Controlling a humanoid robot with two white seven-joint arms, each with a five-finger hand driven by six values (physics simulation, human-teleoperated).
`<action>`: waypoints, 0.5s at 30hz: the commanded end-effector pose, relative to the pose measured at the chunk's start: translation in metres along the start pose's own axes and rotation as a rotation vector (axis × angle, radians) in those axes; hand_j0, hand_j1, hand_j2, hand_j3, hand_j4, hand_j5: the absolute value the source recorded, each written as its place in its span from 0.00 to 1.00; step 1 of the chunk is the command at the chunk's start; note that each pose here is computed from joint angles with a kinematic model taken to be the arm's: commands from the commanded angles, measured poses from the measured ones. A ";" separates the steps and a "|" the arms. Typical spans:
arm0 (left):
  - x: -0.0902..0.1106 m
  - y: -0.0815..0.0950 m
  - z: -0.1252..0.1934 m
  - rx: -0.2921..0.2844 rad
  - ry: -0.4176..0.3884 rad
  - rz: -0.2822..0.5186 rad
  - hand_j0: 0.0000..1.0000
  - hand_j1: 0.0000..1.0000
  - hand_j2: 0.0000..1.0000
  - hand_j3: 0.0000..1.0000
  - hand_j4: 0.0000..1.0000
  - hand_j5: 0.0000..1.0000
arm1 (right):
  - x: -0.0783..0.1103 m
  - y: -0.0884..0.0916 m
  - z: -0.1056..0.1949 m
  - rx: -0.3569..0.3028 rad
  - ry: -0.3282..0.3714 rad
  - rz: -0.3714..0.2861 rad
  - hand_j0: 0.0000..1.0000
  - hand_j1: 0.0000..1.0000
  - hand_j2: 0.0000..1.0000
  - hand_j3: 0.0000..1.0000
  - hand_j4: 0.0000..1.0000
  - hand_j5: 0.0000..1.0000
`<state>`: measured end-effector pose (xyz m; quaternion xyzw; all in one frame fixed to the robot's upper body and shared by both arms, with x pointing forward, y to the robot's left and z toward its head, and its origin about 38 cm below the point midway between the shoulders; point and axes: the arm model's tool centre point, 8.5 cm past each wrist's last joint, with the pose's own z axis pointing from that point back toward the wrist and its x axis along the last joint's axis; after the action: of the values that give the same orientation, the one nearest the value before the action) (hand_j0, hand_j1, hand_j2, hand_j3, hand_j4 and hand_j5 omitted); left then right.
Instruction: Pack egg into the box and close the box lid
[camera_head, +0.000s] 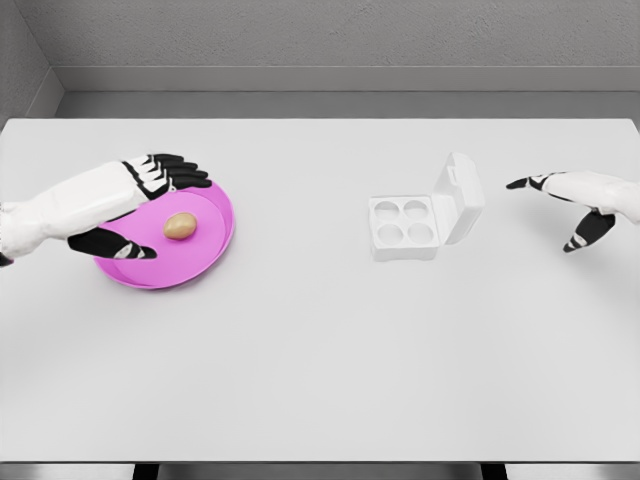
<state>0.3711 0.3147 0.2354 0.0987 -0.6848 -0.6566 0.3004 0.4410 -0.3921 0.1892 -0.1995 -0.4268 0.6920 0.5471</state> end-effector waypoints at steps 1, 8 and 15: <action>-0.008 -0.011 -0.004 0.021 0.011 0.065 1.00 1.00 1.00 1.00 1.00 1.00 | 0.002 0.001 -0.003 -0.001 -0.009 -0.003 1.00 1.00 1.00 1.00 1.00 1.00; -0.023 -0.026 -0.010 0.103 0.029 0.206 1.00 1.00 1.00 1.00 1.00 1.00 | 0.011 0.000 -0.001 -0.002 -0.093 0.059 1.00 1.00 1.00 1.00 1.00 1.00; -0.033 -0.051 -0.024 -0.004 0.076 0.112 1.00 1.00 1.00 1.00 1.00 1.00 | 0.003 0.002 -0.001 0.021 -0.074 0.062 1.00 1.00 1.00 1.00 1.00 1.00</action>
<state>0.3959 0.3077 0.1867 0.0806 -0.6865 -0.6282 0.3573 0.4422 -0.3875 0.1941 -0.1872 -0.4391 0.7164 0.5087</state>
